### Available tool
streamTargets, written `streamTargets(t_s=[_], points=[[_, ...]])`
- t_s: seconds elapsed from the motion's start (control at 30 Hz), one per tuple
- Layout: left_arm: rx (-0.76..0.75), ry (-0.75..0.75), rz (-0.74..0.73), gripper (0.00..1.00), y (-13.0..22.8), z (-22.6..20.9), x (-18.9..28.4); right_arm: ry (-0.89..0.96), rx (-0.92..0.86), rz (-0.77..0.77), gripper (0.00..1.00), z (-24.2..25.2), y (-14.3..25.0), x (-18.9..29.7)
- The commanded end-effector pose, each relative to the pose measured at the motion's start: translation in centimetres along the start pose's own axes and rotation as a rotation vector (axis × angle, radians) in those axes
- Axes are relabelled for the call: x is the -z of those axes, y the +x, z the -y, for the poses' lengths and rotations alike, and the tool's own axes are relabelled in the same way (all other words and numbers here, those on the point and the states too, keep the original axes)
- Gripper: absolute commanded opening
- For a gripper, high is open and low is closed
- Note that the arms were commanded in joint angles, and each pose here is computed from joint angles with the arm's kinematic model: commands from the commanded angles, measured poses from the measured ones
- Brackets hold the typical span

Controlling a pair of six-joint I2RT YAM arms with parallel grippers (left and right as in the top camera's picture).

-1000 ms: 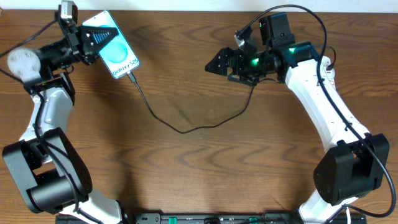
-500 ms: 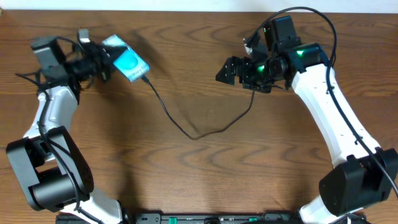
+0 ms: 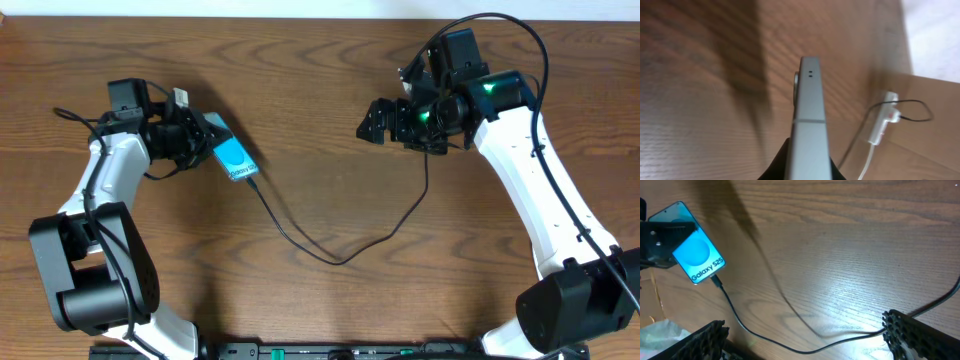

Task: Plug charger to phone and switch on socket

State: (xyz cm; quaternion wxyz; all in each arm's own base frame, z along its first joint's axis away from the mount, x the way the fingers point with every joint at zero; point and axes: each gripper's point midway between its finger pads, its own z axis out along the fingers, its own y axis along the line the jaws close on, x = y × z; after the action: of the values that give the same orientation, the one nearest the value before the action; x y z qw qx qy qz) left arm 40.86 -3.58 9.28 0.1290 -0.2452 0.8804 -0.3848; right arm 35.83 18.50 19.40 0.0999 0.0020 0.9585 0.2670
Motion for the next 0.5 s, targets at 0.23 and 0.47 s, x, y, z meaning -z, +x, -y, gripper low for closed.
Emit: streamTargets(t_s=[0.23,0.47], points=[[-0.038,-0.242,0.002,0.07,1.3,-3.4,-0.3,0.026,0.062,0.009,0.99,-1.1,0.7,0.4],[-0.029,-0.287,-0.035,0.07,3.3,-5.4,-1.5,0.034,0.076,0.006,0.99,-1.4,1.0,0.2]])
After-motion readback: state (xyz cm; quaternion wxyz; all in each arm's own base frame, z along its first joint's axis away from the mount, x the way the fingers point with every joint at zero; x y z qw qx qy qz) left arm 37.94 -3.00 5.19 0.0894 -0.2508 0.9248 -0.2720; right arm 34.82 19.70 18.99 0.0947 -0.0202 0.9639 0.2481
